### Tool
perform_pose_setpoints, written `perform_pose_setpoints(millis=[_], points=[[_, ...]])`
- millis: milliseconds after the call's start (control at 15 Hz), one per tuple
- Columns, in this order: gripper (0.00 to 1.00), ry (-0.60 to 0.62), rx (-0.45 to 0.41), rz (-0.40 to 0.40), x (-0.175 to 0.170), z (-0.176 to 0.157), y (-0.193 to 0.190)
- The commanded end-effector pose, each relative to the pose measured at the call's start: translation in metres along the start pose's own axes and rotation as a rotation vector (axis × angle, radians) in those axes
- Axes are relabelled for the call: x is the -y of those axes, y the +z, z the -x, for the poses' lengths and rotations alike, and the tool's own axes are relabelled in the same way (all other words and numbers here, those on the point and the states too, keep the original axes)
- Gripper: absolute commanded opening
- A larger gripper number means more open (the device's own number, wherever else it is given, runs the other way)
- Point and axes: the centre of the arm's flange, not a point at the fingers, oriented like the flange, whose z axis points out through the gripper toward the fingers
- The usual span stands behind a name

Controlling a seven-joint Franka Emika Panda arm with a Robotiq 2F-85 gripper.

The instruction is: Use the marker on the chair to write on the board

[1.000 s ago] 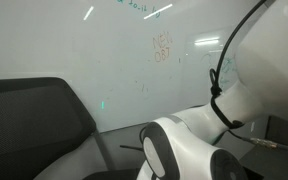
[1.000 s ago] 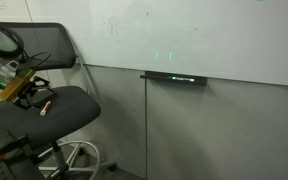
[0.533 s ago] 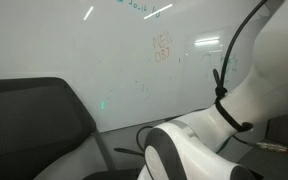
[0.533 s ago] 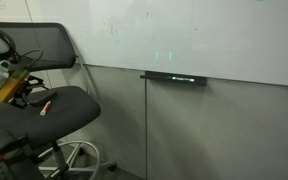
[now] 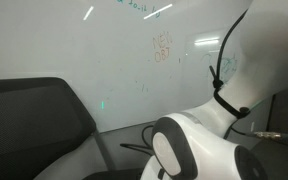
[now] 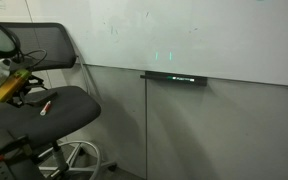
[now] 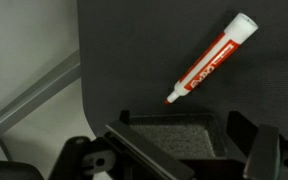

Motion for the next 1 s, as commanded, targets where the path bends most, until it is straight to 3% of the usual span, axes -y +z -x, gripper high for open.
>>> perform_pose_setpoints(millis=[0,200,267,467,933], points=[[1.0,0.078,-0.099,-0.05,-0.042,0.04,0.001],[1.0,0.095,-0.128,-0.105,-0.084,0.057,0.007],[1.0,0.085,-0.082,-0.046,-0.059,0.029,-0.005],[1.0,0.112,-0.1,-0.054,-0.087,0.039,-0.014],[1.0,0.102,-0.114,-0.067,-0.081,0.035,-0.018]])
